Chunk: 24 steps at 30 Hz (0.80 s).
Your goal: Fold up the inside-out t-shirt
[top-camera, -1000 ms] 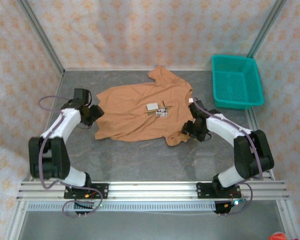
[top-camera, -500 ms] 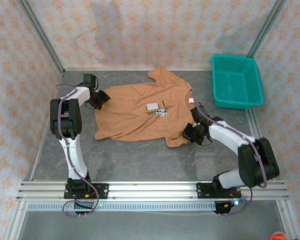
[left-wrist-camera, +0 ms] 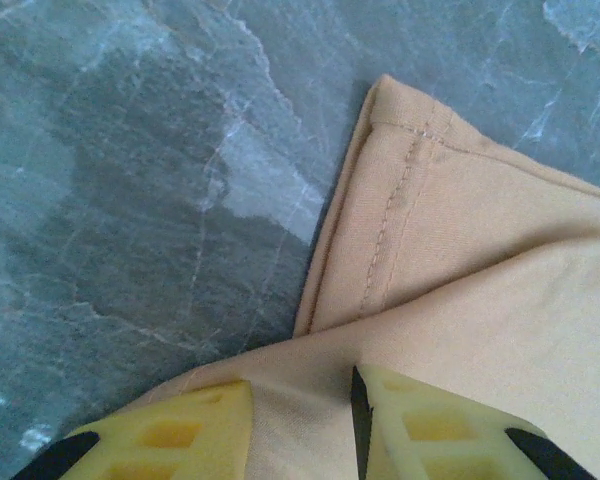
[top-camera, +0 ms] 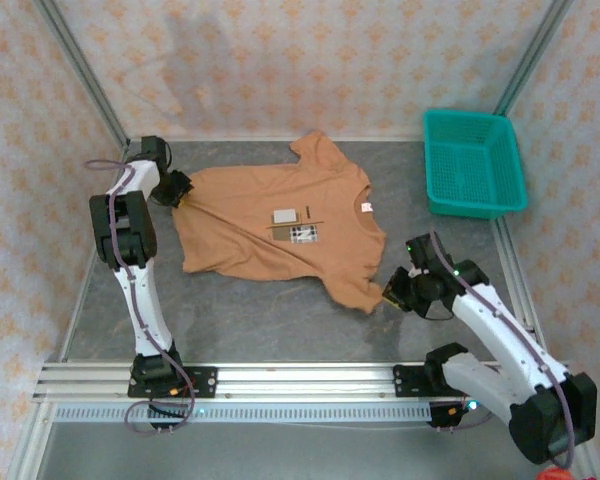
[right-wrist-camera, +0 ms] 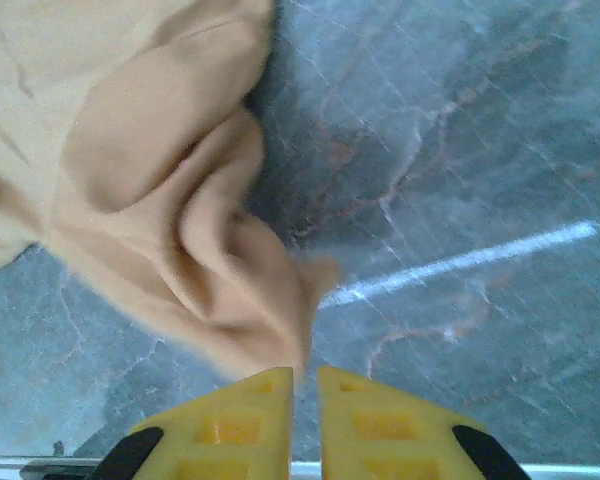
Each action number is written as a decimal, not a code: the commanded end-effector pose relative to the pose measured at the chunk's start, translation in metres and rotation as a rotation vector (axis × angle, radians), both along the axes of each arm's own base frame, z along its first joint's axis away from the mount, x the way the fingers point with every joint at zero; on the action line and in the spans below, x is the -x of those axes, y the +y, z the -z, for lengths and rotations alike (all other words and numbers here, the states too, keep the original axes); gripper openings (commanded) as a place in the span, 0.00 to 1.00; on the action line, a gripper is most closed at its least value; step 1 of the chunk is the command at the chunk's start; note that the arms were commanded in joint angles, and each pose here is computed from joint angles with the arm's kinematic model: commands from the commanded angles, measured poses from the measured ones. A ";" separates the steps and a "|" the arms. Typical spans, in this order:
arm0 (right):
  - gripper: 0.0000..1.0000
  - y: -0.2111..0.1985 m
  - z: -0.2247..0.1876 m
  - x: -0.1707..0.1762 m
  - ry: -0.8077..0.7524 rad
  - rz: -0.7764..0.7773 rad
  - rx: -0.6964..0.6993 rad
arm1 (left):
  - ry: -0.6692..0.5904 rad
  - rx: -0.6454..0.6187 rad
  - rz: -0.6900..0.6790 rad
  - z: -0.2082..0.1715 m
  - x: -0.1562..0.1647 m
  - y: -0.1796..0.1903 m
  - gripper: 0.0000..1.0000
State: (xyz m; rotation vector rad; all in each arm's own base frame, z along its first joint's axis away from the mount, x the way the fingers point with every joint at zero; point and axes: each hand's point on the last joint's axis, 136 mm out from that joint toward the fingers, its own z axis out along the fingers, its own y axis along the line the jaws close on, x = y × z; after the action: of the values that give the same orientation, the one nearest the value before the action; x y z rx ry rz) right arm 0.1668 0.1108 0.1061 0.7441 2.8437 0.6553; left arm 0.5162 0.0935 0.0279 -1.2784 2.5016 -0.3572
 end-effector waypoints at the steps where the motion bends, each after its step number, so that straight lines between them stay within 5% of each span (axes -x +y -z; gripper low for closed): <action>1: 0.25 -0.011 0.002 0.021 0.053 0.017 0.035 | 0.085 -0.038 0.006 0.010 0.018 0.007 0.34; 8: 0.39 -0.001 -0.001 -0.016 -0.023 0.032 0.030 | 0.037 -0.046 0.024 -0.016 0.019 -0.003 0.34; 17: 0.40 0.051 -0.011 -0.167 -0.185 0.027 0.011 | -0.060 -0.273 0.173 -0.113 0.068 -0.044 0.44; 24: 0.39 0.067 0.051 -0.260 -0.081 0.074 0.017 | -0.129 0.048 0.309 -0.074 0.131 -0.136 0.48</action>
State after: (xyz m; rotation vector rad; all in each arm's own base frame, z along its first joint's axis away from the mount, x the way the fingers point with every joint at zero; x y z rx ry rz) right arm 0.4043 0.1853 0.0827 0.7246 2.7267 0.6609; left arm 0.4086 -0.0226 0.1548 -0.7908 2.4849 -0.4042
